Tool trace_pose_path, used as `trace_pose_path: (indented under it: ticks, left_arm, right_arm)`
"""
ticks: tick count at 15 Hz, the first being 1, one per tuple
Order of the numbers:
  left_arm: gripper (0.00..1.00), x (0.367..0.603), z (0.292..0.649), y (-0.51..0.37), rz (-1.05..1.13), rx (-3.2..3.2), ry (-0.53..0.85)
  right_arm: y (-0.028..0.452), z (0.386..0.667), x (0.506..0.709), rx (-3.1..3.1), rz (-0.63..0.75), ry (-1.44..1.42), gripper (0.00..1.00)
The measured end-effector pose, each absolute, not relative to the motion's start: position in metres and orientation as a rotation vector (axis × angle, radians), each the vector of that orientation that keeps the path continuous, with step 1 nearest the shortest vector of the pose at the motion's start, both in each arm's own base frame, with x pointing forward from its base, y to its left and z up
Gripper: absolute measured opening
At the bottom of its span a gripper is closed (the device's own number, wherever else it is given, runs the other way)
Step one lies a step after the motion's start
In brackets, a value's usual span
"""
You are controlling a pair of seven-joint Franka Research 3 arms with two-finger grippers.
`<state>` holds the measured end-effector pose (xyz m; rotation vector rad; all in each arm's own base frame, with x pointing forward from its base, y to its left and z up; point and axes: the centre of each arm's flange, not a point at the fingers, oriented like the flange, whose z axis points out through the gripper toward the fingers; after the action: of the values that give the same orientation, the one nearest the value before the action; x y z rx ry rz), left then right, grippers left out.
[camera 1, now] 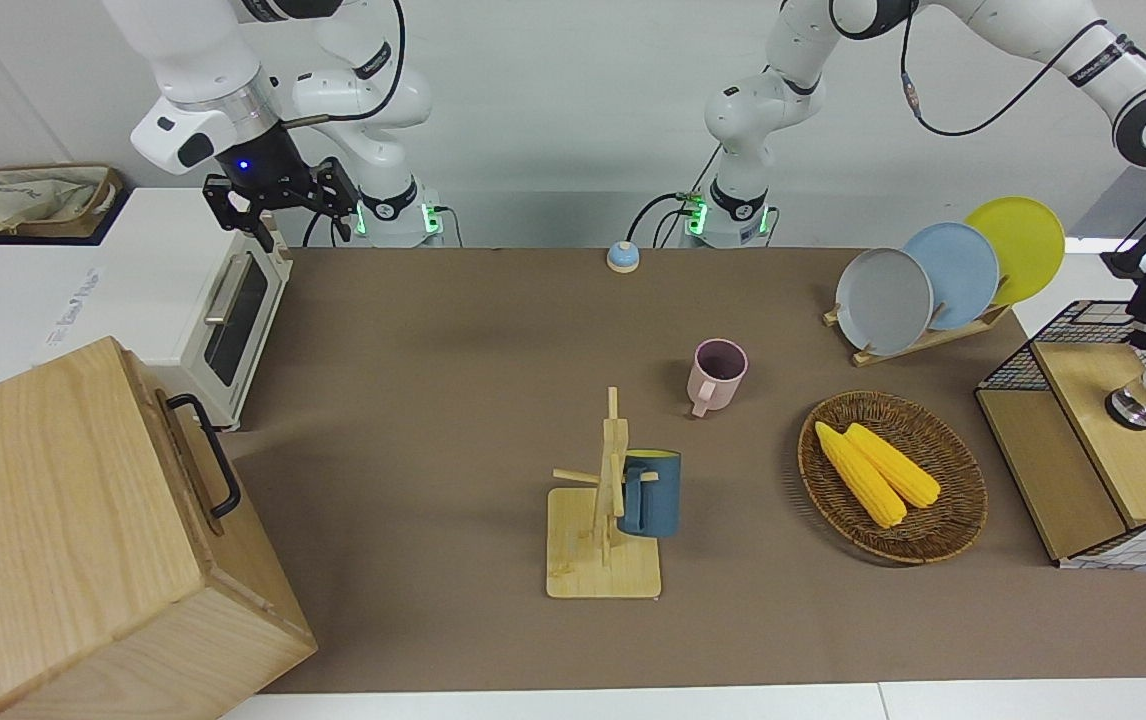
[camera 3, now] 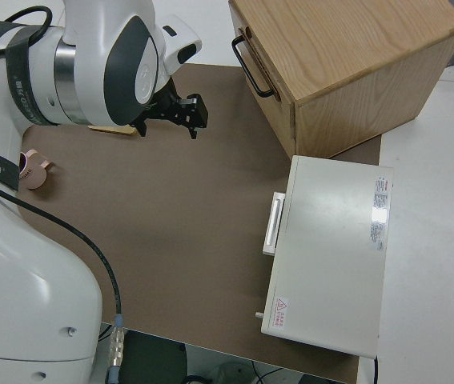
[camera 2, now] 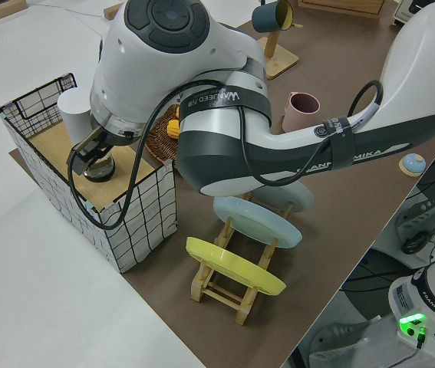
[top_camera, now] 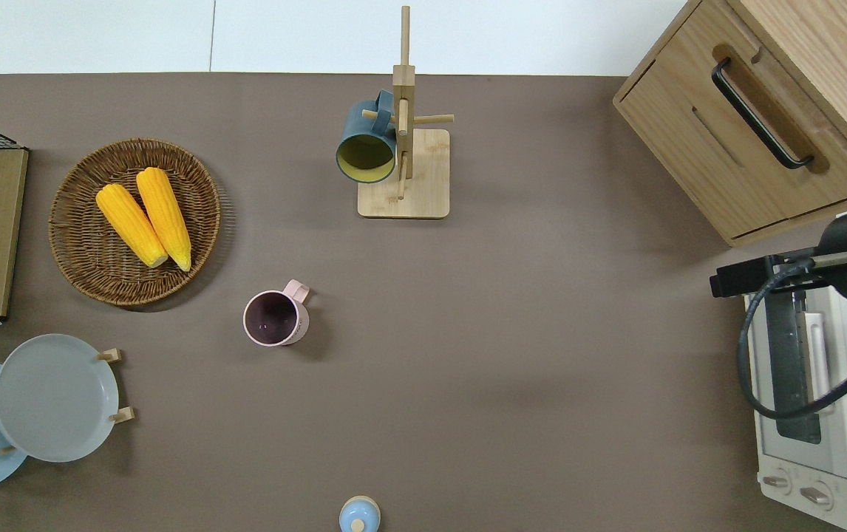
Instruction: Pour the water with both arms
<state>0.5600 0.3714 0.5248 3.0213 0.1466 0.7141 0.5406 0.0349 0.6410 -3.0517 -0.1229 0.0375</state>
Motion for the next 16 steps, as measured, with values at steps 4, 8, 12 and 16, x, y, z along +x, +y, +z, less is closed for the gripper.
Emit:
trace_pose_path:
  ticks: [4, 8, 12, 16]
  left_arm:
    - [1.00, 0.547, 0.541, 0.362, 0.558, 3.074, 0.134]
    - [1.00, 0.547, 0.567, 0.320, 0.426, 3.116, 0.134]
    - [1.00, 0.546, 0.588, 0.282, 0.346, 3.134, 0.124]
    - [1.00, 0.550, 0.605, 0.223, 0.266, 3.110, 0.020]
  right_arm:
    - [0.035, 0.641, 0.541, -3.052, 0.037, -0.123, 1.00]
    - [0.035, 0.641, 0.541, -3.052, 0.037, -0.123, 1.00]
    - [0.035, 0.641, 0.541, -3.052, 0.037, -0.123, 0.99]
    - [0.035, 0.641, 0.541, -3.052, 0.037, -0.123, 1.00]
